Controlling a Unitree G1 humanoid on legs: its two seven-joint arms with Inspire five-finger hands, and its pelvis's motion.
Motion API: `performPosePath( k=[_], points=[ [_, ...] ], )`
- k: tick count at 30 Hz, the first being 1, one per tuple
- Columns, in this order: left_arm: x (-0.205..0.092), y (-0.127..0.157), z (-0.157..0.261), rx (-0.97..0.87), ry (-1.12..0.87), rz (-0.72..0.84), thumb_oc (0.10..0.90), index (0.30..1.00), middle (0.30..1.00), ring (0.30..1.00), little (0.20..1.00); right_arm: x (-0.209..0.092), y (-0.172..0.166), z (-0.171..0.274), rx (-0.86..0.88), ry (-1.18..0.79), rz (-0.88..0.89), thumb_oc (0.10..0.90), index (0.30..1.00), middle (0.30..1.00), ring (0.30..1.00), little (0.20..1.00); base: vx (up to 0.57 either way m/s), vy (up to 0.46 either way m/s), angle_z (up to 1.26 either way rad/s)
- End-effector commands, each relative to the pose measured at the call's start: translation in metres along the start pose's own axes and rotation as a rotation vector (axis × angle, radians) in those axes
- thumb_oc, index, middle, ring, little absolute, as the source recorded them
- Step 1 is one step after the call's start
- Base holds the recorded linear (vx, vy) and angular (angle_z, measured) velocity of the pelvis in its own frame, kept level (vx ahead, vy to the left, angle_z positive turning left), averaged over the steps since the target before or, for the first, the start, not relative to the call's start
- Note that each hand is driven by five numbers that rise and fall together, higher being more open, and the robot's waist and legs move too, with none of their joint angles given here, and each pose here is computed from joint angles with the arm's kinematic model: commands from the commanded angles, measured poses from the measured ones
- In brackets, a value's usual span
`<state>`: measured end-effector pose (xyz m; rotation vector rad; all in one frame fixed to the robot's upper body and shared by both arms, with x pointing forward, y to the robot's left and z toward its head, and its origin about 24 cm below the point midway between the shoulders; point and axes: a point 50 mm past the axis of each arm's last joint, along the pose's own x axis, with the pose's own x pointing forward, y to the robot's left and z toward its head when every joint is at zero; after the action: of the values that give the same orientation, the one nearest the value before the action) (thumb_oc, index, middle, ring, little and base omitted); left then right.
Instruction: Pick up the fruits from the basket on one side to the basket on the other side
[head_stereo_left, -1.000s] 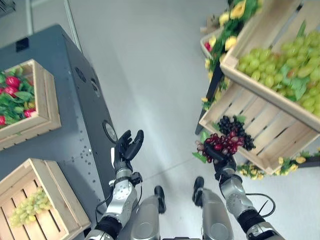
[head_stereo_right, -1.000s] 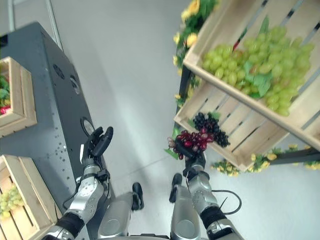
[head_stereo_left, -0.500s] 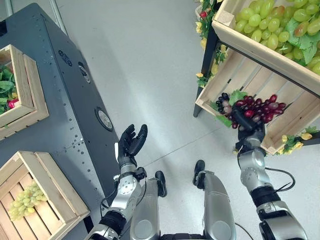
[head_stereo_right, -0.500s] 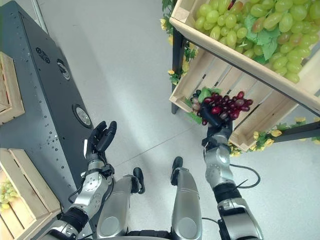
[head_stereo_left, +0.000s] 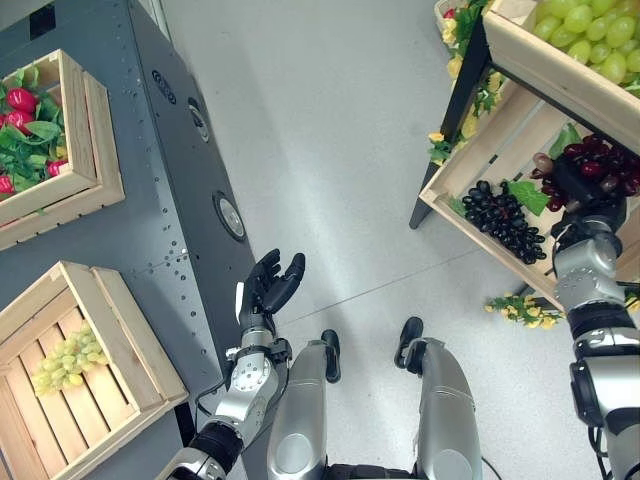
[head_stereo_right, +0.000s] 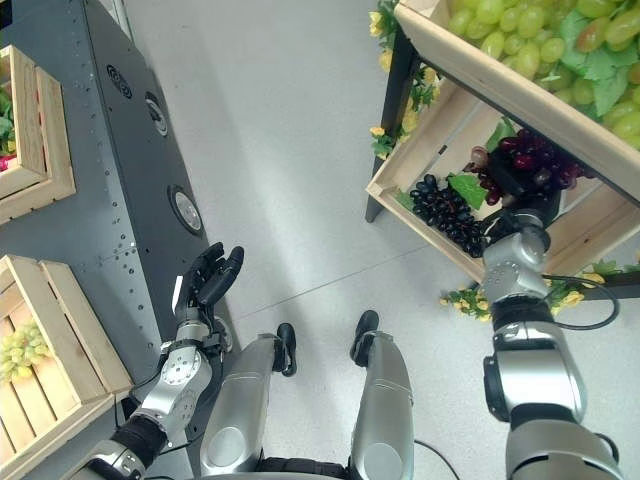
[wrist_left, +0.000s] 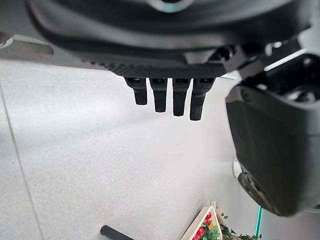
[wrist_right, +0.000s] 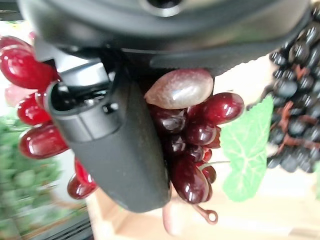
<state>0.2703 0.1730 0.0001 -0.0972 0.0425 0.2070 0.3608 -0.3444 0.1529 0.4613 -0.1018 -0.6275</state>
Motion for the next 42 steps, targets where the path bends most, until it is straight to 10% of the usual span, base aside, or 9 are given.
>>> performPosePath(
  k=[1, 8, 9, 42],
  points=[
    [0.002, -0.008, 0.044, -0.033, -0.234, -0.073, 0.8, 0.9, 0.9, 0.9, 0.9, 0.007, 0.014, 0.067, -0.022, -0.159, 0.1, 0.4, 0.3, 0.3, 0.3, 0.3, 0.0, -0.014, 0.09],
    [0.004, -0.01, 0.047, -0.045, -0.238, -0.07, 0.8, 0.9, 0.9, 0.9, 0.9, 0.011, -0.005, 0.078, 0.121, -0.139, -0.079, 0.416, 0.324, 0.324, 0.324, 0.324, 0.01, -0.002, 0.07],
    [0.004, -0.01, 0.048, -0.047, -0.238, -0.071, 0.8, 0.9, 0.9, 0.9, 0.9, 0.011, -0.007, 0.08, 0.132, -0.144, -0.111, 0.8, 0.9, 0.9, 0.9, 0.9, 0.0, 0.0, 0.0],
    [0.002, -0.027, 0.054, -0.061, -0.253, -0.139, 0.8, 0.9, 0.9, 0.9, 0.9, 0.012, -0.014, 0.059, -0.149, -0.011, -0.204, 0.8, 0.9, 0.9, 0.9, 0.9, -0.01, 0.016, -0.01]
  ],
)
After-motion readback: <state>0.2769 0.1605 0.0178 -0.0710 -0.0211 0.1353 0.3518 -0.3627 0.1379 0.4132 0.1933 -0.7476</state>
